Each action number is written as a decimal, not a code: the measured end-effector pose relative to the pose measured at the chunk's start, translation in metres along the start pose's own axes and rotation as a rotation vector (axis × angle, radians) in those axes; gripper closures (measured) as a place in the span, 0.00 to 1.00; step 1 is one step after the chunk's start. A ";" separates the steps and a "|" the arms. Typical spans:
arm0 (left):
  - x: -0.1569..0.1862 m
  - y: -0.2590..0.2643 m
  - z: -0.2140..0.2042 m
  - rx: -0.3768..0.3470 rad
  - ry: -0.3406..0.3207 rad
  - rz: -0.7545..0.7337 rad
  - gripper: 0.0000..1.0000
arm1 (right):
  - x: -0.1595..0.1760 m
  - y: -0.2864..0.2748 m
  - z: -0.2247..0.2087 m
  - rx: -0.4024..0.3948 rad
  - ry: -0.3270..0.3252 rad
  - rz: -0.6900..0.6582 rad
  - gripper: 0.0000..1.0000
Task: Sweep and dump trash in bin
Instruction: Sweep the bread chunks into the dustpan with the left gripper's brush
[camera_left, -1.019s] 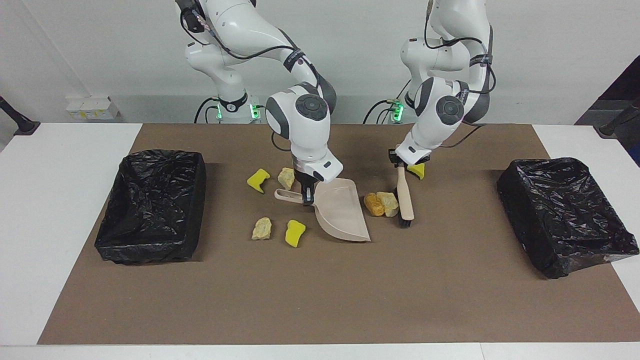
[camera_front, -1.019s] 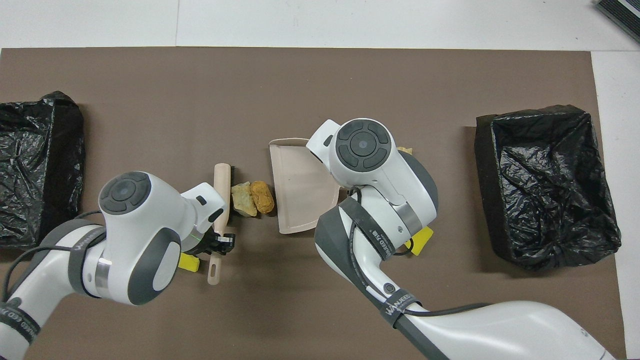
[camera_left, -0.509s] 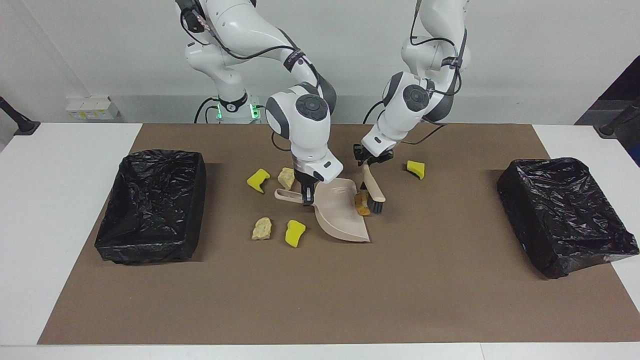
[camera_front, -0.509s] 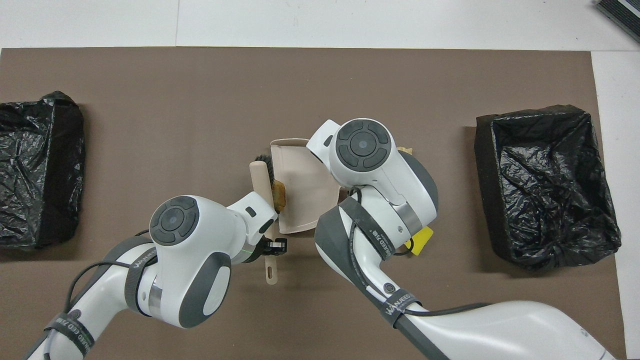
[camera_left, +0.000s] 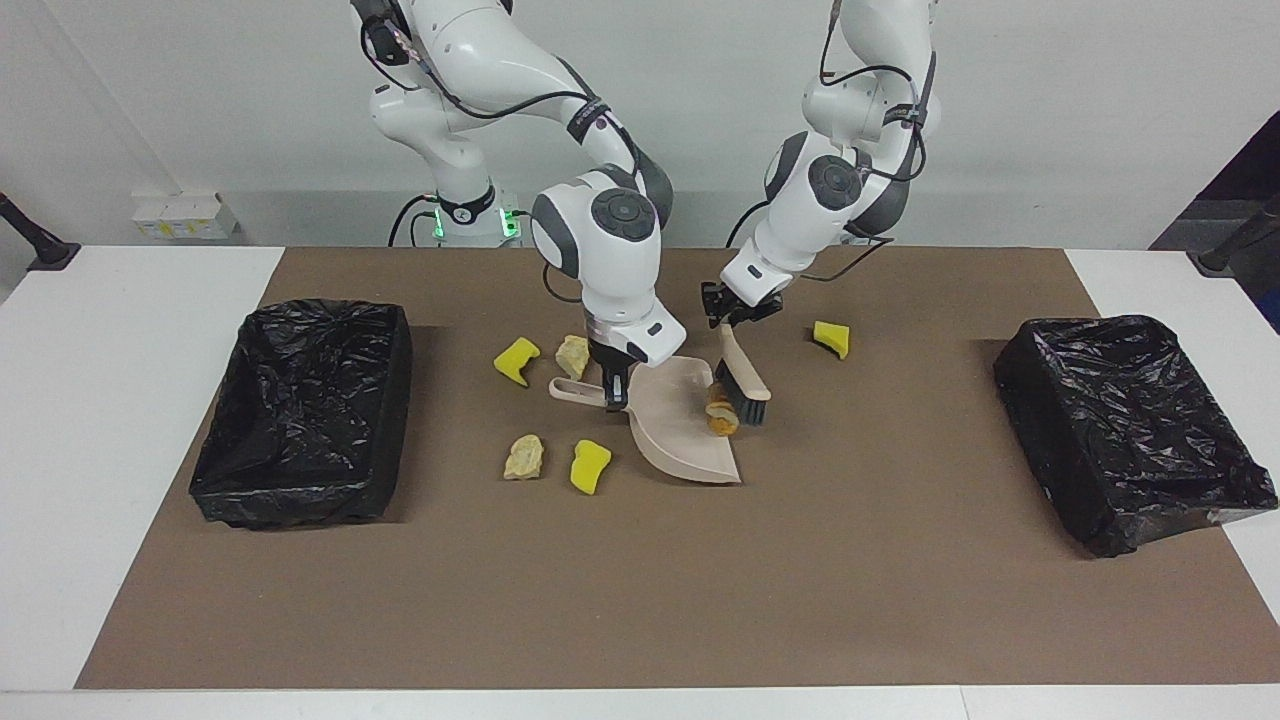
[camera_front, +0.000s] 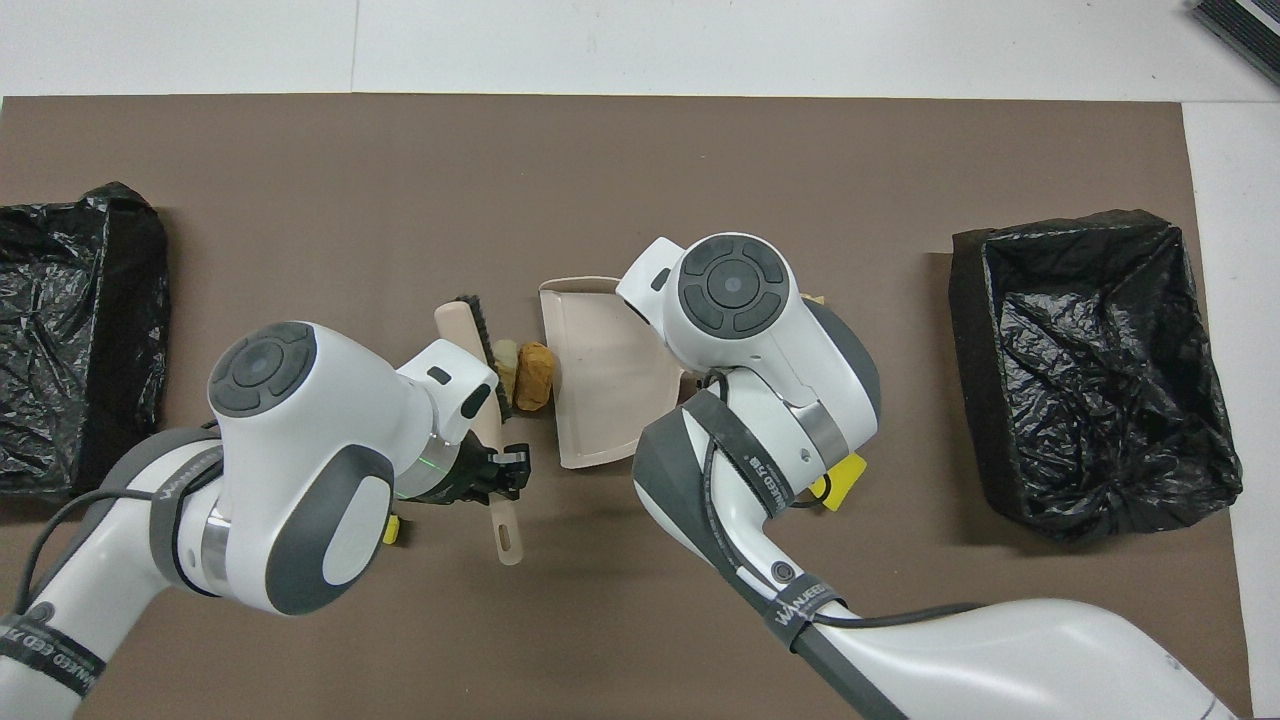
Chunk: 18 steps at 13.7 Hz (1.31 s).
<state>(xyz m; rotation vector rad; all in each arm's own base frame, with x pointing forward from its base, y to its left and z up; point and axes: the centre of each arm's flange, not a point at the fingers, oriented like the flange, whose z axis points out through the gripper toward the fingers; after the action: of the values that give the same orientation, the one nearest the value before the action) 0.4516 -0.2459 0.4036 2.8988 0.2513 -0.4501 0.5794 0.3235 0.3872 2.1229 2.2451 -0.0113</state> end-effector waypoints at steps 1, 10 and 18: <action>0.002 -0.012 0.000 0.033 -0.031 -0.057 0.73 | -0.001 0.000 0.002 0.014 0.019 0.009 0.69; -0.032 -0.114 0.014 0.197 -0.319 -0.387 0.73 | -0.007 0.002 0.027 0.082 0.100 0.046 0.69; -0.047 -0.155 0.066 0.126 -0.338 -0.514 0.73 | 0.002 -0.002 0.026 0.085 0.105 0.039 0.69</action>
<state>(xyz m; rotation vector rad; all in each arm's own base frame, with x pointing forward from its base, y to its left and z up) 0.3585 -0.1166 0.3311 2.7845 0.9459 -1.0547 0.5777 0.3242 0.3609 2.2603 2.2994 0.0065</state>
